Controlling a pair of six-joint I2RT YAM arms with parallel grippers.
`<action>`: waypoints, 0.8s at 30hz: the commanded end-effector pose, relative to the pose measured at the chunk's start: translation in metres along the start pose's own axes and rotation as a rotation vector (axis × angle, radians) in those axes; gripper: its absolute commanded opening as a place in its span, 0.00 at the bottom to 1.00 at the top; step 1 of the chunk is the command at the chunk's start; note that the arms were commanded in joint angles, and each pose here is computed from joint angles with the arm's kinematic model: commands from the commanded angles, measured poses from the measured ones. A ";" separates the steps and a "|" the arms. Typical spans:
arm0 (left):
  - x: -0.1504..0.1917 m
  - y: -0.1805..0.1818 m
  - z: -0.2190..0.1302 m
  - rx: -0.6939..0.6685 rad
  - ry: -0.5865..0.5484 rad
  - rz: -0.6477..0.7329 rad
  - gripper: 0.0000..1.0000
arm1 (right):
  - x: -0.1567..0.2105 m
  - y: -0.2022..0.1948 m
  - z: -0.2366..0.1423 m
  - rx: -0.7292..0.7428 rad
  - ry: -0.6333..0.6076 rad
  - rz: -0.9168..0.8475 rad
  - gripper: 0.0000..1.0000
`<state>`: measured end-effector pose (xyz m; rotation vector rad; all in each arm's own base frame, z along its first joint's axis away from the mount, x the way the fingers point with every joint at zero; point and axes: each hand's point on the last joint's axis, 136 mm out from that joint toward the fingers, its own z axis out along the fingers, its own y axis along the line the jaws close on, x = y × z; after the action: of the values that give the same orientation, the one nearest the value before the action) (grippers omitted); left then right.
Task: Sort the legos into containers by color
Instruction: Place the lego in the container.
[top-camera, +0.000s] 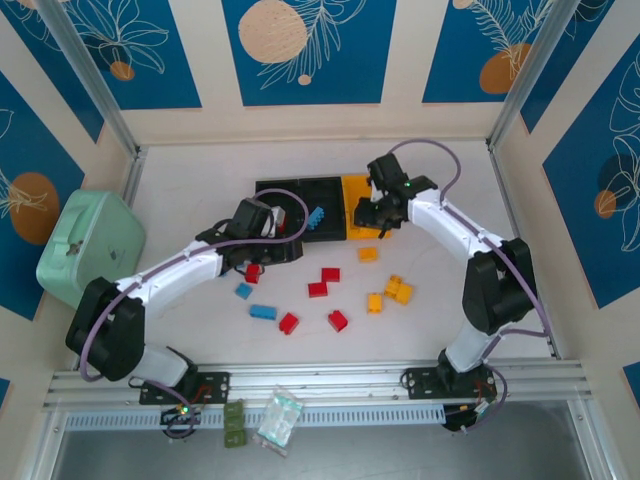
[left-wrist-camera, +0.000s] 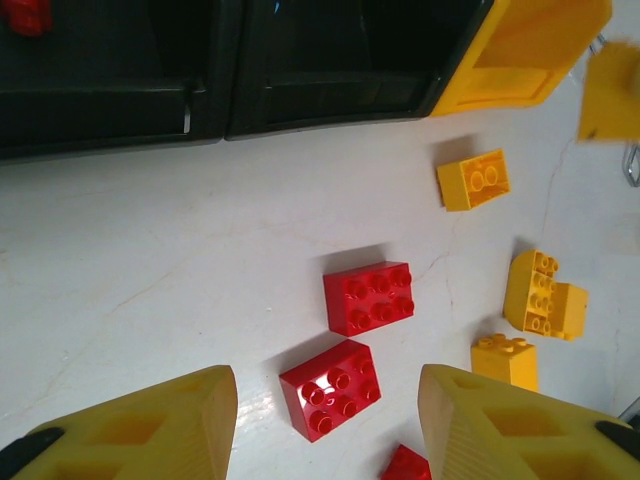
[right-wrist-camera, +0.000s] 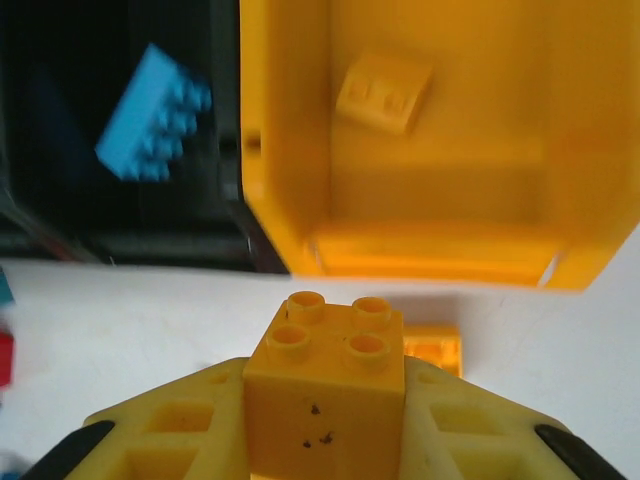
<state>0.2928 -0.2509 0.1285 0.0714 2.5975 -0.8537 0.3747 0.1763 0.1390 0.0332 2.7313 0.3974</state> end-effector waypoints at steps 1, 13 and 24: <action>0.003 -0.011 -0.005 0.042 -0.006 0.002 0.51 | -0.020 -0.005 0.006 0.002 0.016 0.038 0.32; 0.013 -0.005 -0.007 0.024 -0.003 -0.010 0.51 | -0.082 -0.021 0.064 0.070 0.063 0.125 0.34; 0.018 0.003 -0.004 -0.003 0.006 -0.016 0.51 | -0.089 -0.019 0.078 0.071 0.092 0.152 0.47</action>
<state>0.2808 -0.2484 0.1268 0.0567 2.5959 -0.8670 0.4903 0.1710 0.0962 0.2352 2.8145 0.3394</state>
